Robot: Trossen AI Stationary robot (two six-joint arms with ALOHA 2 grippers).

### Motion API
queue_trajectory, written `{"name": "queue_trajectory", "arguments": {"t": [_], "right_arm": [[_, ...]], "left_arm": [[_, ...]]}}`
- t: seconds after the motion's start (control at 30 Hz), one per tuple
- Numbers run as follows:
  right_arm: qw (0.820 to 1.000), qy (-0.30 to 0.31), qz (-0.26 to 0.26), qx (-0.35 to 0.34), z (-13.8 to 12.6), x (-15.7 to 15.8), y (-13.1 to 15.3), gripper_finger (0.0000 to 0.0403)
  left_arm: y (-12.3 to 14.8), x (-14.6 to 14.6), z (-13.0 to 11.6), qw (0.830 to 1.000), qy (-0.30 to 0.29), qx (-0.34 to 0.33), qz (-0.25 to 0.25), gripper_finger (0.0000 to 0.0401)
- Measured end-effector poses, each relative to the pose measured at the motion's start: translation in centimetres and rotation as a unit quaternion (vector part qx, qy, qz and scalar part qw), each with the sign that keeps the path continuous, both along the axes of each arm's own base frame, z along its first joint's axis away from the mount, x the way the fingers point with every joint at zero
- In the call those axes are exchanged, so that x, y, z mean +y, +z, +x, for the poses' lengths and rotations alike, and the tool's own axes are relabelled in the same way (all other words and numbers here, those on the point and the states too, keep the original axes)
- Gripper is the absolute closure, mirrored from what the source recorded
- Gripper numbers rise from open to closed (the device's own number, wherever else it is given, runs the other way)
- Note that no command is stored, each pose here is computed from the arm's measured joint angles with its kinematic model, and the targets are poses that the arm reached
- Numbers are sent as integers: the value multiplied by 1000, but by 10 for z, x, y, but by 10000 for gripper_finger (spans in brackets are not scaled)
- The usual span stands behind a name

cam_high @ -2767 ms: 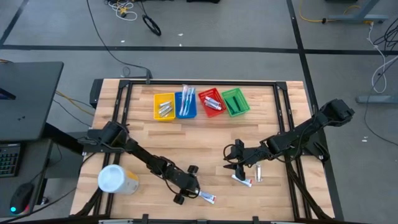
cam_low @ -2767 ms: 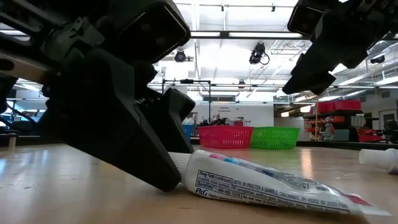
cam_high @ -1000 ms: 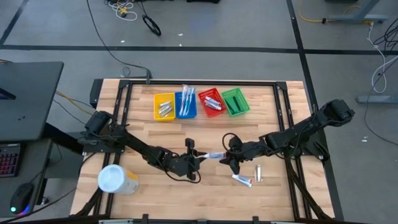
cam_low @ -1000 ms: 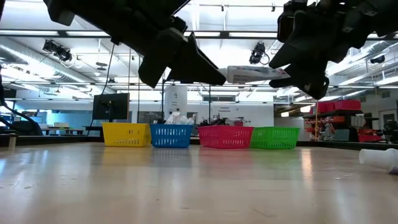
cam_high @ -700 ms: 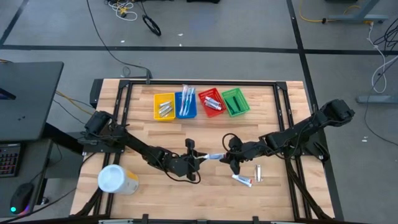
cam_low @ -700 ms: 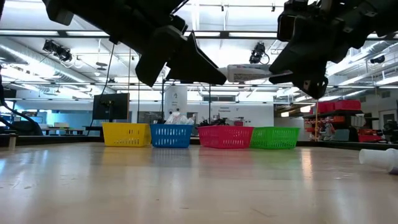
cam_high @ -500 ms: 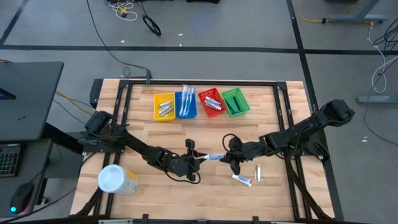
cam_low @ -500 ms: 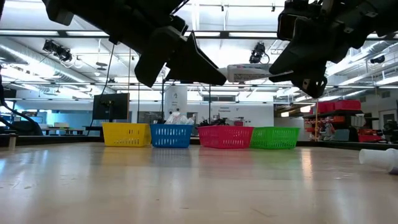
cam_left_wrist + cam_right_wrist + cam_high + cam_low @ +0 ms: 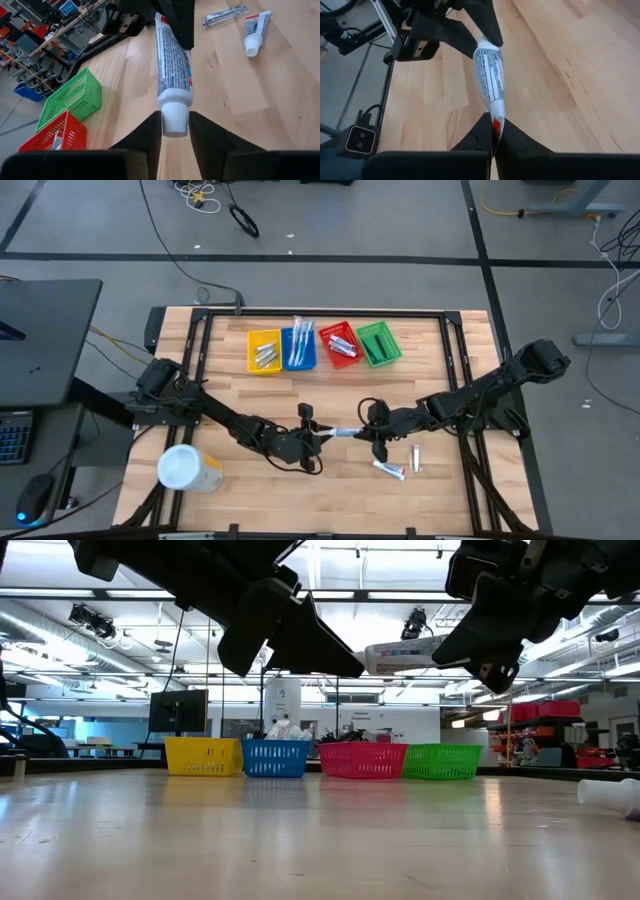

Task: Pick & Place Travel size toiletries
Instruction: Put the left toothpaste into the red bin

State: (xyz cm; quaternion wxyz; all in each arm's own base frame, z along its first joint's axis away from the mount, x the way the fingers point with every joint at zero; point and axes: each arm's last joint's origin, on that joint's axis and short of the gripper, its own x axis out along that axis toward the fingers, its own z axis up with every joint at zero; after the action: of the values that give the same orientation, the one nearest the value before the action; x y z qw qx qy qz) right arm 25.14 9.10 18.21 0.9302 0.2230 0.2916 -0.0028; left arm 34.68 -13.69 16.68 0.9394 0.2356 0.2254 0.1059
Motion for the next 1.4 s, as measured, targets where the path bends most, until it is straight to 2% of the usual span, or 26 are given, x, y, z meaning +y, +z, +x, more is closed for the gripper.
{"name": "queue_trajectory", "arguments": {"t": [0.2,0.43,0.57,0.67,0.8,0.87,1.0,1.13,1.23,1.33,1.4], "right_arm": [[1000,-13,-11,3,0,-1,-1,398],[996,-75,-48,11,1,-14,-4,399],[991,-110,-70,24,2,-28,-6,399],[981,-155,-115,23,5,-44,-6,399],[960,-215,-179,26,9,-78,-4,400],[953,-235,-190,29,11,-99,-2,400],[944,-265,-197,27,11,-133,0,400],[947,-251,-199,5,16,-155,-2,400],[947,-248,-204,11,21,-164,-13,400],[942,-258,-211,26,25,-173,-29,400],[940,-266,-211,24,29,-178,-36,400]], "left_arm": [[0,6,2,1000,20,-5,-5,268],[0,20,6,998,60,-8,-2,207],[3,32,5,994,103,2,34,176],[13,46,-2,987,150,19,57,161],[36,67,-11,989,144,31,-5,153],[47,78,-16,990,126,37,-42,152],[66,101,-26,991,104,54,-67,152],[81,124,-32,991,91,46,-86,152],[88,141,-31,990,54,35,-124,152],[86,156,-30,985,20,36,-168,152],[82,163,-29,984,16,33,-176,152]]}}
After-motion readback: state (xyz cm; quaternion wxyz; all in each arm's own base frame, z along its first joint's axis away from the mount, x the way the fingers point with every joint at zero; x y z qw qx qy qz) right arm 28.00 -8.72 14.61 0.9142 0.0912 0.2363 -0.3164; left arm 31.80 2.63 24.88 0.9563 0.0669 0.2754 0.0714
